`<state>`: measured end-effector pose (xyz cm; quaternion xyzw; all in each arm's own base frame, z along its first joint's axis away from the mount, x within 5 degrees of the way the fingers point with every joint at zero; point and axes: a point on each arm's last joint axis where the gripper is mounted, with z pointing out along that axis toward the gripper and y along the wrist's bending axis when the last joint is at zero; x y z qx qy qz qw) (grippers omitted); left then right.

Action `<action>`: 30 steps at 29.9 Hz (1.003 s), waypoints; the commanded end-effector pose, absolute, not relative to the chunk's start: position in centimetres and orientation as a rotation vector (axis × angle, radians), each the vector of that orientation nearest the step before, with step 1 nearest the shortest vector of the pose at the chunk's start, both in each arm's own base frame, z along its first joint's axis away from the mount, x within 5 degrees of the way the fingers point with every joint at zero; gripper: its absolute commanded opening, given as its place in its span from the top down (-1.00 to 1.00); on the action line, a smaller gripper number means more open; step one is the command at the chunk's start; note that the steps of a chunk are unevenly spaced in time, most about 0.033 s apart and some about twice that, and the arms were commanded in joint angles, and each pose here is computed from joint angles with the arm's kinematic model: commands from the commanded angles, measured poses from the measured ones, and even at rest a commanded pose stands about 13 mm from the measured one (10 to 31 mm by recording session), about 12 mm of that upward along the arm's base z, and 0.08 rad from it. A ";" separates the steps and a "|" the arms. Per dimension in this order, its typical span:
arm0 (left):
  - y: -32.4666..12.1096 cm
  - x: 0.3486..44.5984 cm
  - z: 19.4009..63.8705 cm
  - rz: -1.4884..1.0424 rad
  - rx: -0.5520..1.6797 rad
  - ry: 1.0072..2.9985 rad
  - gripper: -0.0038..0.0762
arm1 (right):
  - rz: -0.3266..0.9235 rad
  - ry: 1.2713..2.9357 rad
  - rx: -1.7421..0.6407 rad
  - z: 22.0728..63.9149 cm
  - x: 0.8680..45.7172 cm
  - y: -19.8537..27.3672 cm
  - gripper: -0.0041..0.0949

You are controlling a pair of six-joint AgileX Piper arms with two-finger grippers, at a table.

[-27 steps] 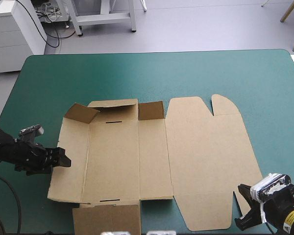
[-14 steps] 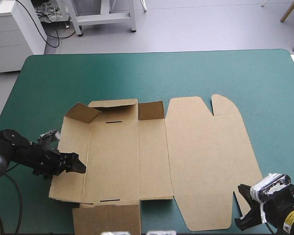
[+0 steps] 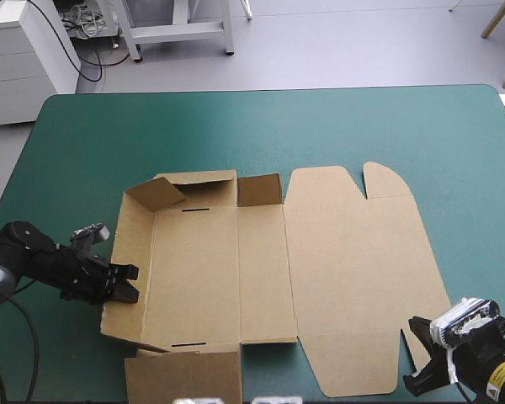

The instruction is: Fold the box

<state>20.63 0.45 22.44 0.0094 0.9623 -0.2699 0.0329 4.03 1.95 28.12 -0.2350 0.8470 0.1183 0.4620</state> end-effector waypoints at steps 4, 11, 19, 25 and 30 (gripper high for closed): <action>0.0 20.3 23.4 -0.877 0.082 2.952 0.92 | 0.298 2.000 -0.561 29.4 4.3 2.1 0.96; 1.1 22.0 25.2 -0.645 0.159 2.892 0.92 | 0.298 2.000 -0.561 29.4 4.3 2.1 0.96; -1.5 25.7 29.9 -0.132 0.521 2.760 0.92 | 0.298 2.000 -0.561 29.4 4.3 2.1 0.96; -4.5 28.9 32.0 0.114 0.735 2.666 0.92 | 0.302 2.001 -0.560 29.4 4.3 2.1 0.96; -7.3 30.3 32.9 0.376 0.977 2.534 0.92 | 0.302 2.001 -0.560 29.4 4.3 2.1 0.96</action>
